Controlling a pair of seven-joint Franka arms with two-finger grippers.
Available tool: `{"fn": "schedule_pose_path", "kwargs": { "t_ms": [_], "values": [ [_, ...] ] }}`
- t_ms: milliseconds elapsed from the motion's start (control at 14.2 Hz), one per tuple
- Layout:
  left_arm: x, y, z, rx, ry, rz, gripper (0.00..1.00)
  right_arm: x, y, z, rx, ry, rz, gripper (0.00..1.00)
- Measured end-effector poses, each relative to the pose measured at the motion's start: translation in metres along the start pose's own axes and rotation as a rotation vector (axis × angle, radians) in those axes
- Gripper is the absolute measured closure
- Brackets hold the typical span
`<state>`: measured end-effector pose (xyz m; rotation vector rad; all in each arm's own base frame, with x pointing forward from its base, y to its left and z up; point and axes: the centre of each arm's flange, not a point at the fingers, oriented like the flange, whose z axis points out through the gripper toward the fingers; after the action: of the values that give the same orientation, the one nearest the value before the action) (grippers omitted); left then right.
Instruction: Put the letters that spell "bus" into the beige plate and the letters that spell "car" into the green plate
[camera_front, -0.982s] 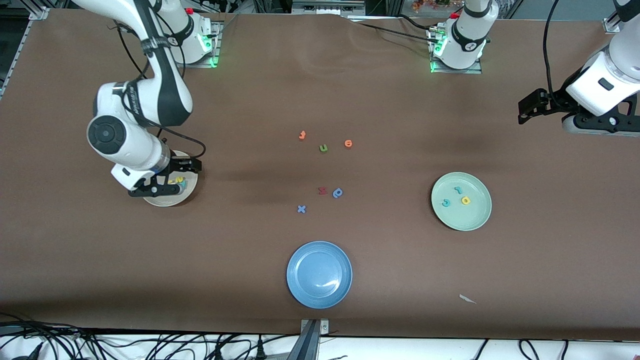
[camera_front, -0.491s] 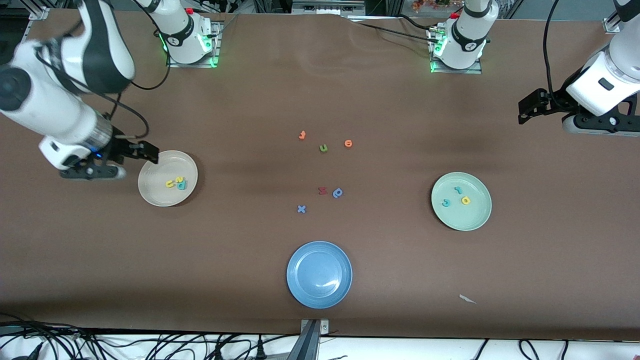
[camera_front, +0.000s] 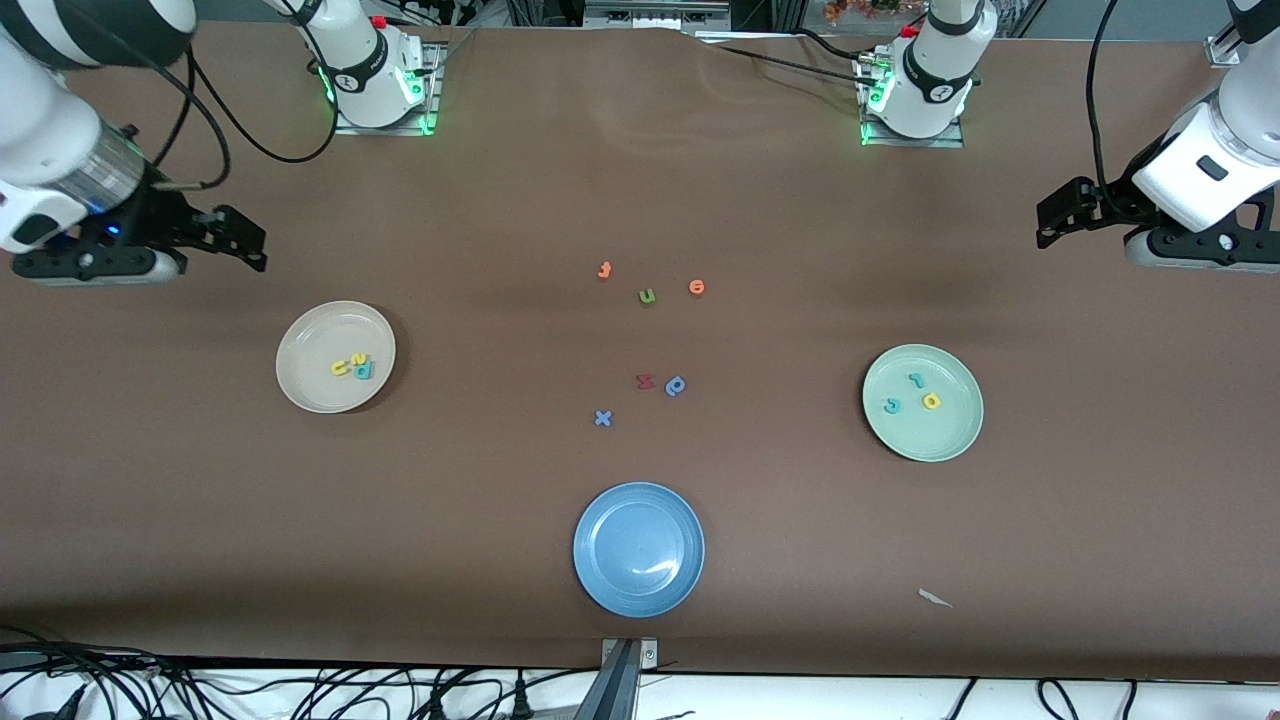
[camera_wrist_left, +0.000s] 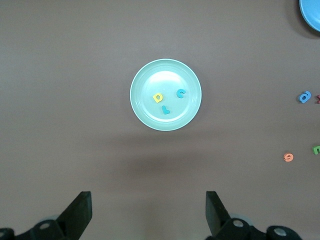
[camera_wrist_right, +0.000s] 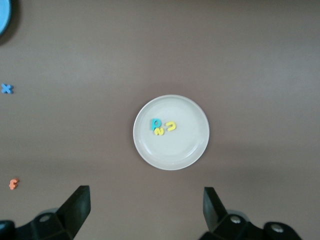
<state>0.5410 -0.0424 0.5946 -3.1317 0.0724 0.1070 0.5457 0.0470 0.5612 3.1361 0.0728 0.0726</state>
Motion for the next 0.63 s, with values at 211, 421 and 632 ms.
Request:
{"fn": "schedule_pose_path", "kwargs": {
  "t_ms": [211, 421, 632],
  "values": [
    [0.000, 0.000, 0.000, 0.000, -0.004, 0.000, 0.00, 0.000, 0.008, -0.022, -0.004, -0.001, -0.028, 0.00],
    [-0.001, 0.000, 0.000, 0.000, -0.005, 0.000, 0.00, -0.002, 0.011, -0.032, -0.006, -0.014, -0.027, 0.00],
    [-0.001, 0.000, 0.001, 0.000, -0.007, 0.000, 0.00, -0.006, 0.014, -0.033, -0.006, -0.051, -0.022, 0.00]
  ]
}}
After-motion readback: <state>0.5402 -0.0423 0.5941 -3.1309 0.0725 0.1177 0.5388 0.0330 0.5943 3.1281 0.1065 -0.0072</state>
